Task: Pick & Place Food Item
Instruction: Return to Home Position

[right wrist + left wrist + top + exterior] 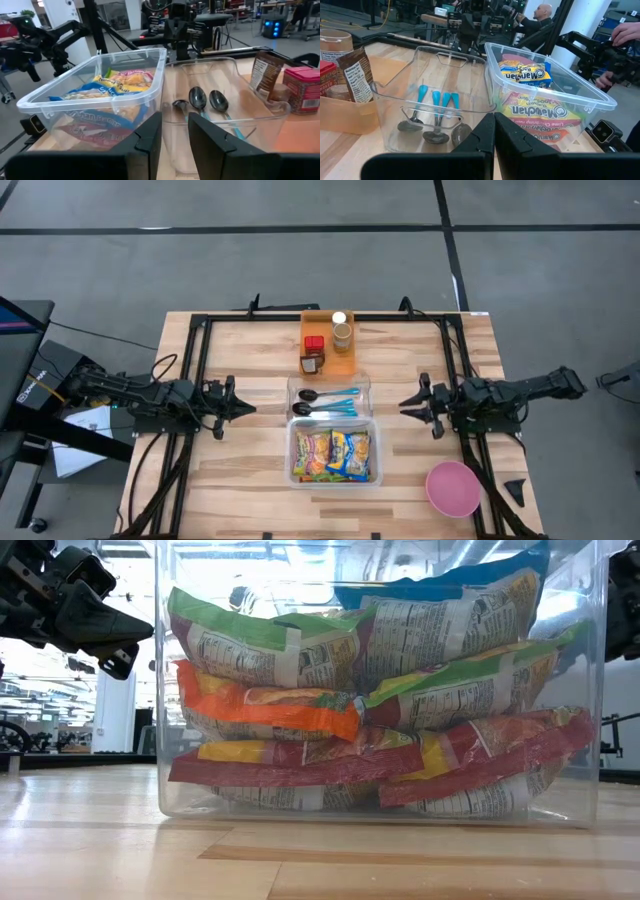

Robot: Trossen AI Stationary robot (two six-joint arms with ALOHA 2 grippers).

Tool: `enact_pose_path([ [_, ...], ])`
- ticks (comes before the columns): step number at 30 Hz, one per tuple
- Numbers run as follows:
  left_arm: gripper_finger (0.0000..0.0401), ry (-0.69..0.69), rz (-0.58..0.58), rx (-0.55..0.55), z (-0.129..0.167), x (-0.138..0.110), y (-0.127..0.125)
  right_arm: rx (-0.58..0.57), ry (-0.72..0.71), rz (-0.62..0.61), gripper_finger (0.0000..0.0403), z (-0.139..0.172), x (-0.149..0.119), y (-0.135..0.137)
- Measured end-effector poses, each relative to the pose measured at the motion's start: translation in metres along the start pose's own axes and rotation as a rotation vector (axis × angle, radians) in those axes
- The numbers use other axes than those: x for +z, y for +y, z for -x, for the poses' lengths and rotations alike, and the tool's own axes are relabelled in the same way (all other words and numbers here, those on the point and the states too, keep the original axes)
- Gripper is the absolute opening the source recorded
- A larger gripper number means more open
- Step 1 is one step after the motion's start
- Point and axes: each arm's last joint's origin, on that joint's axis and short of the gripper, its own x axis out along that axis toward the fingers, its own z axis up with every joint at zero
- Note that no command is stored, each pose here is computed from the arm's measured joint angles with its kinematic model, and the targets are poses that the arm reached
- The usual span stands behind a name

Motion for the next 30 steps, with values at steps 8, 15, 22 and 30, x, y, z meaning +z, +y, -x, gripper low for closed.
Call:
enact_pose_path([
  [8,0.0002,0.000,0.000,0.000,0.0000,0.0000,0.0000,-0.005,0.000,-0.001,0.0092,-0.0001,-0.0002,-0.0006],
  [15,0.0002,0.000,0.000,0.000,0.0000,0.0000,0.0000,-0.006,0.011,0.000,0.0092,-0.0007,-0.0012,-0.0006],
  [22,0.0002,0.000,0.000,0.000,0.0000,0.0000,0.0000,-0.006,0.011,-0.001,0.0092,-0.0007,-0.0012,-0.0006],
  [30,0.0002,0.000,0.000,0.000,0.0000,0.0000,0.0000,-0.006,0.011,-0.001,0.0092,-0.0007,-0.0013,-0.0006],
])
